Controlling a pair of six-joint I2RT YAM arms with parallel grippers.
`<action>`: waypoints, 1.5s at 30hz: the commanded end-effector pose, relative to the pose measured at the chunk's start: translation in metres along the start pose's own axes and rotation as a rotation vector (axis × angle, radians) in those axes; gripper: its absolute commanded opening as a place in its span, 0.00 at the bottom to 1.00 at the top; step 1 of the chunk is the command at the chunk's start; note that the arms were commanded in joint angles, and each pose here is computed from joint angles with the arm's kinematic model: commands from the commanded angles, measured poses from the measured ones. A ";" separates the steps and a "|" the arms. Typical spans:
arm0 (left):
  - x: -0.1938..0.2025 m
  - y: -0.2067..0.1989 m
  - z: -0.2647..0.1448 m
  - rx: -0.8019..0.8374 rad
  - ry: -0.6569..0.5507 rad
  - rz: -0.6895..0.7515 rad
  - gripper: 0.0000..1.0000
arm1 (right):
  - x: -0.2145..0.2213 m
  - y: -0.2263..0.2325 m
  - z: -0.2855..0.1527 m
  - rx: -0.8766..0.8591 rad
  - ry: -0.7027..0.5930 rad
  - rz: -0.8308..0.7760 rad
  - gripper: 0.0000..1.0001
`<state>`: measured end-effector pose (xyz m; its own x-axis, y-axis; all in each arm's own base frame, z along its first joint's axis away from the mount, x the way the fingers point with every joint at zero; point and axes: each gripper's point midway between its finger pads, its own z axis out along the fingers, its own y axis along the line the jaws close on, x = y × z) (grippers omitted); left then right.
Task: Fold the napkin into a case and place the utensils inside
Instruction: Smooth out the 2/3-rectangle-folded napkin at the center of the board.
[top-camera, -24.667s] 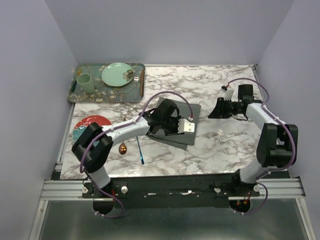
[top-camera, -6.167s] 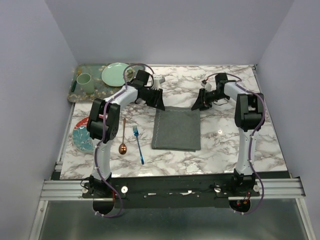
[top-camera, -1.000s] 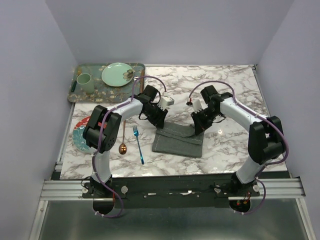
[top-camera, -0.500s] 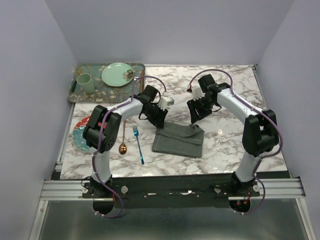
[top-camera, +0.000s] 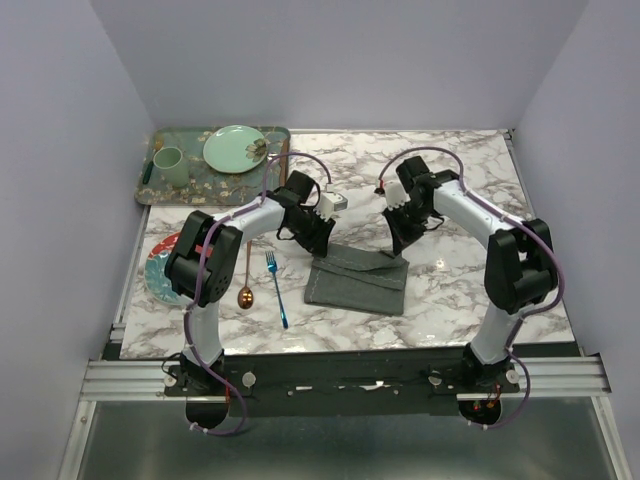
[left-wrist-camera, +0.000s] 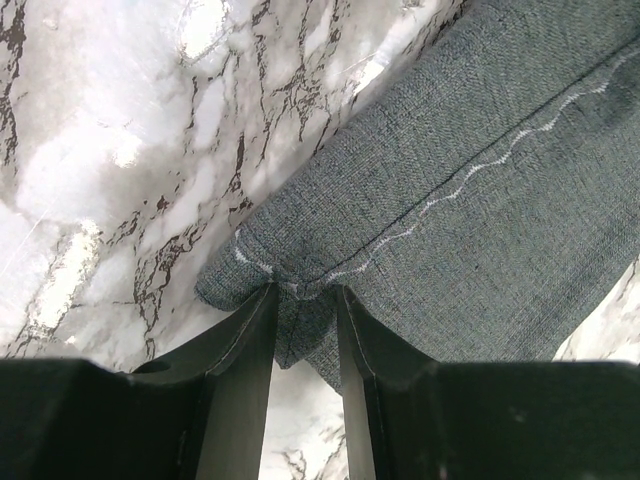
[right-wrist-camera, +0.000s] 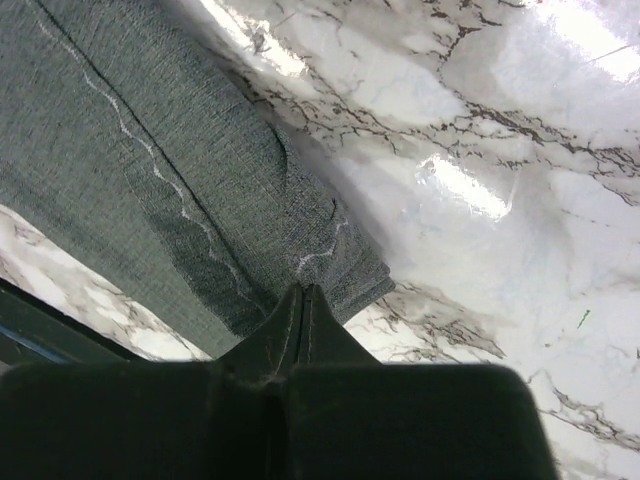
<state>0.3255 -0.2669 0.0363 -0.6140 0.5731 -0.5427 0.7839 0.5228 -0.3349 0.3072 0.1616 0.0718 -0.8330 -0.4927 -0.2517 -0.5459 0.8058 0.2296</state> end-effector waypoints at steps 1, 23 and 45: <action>0.029 -0.005 0.001 0.006 0.075 -0.071 0.39 | 0.019 0.010 -0.008 -0.024 0.029 -0.044 0.01; -0.043 0.014 -0.049 0.093 -0.200 -0.179 0.64 | 0.015 -0.010 0.059 0.178 0.035 -0.276 0.01; -0.010 -0.026 -0.050 -0.105 -0.232 0.984 0.66 | -0.008 0.013 0.032 0.092 -0.034 -0.278 0.20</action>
<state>0.3045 -0.2457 0.0948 -0.0407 0.5727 -0.8187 0.9705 0.2176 0.1040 0.3093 0.1773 0.0378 -0.6355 -0.7089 -0.3059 -0.7492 0.6620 0.0223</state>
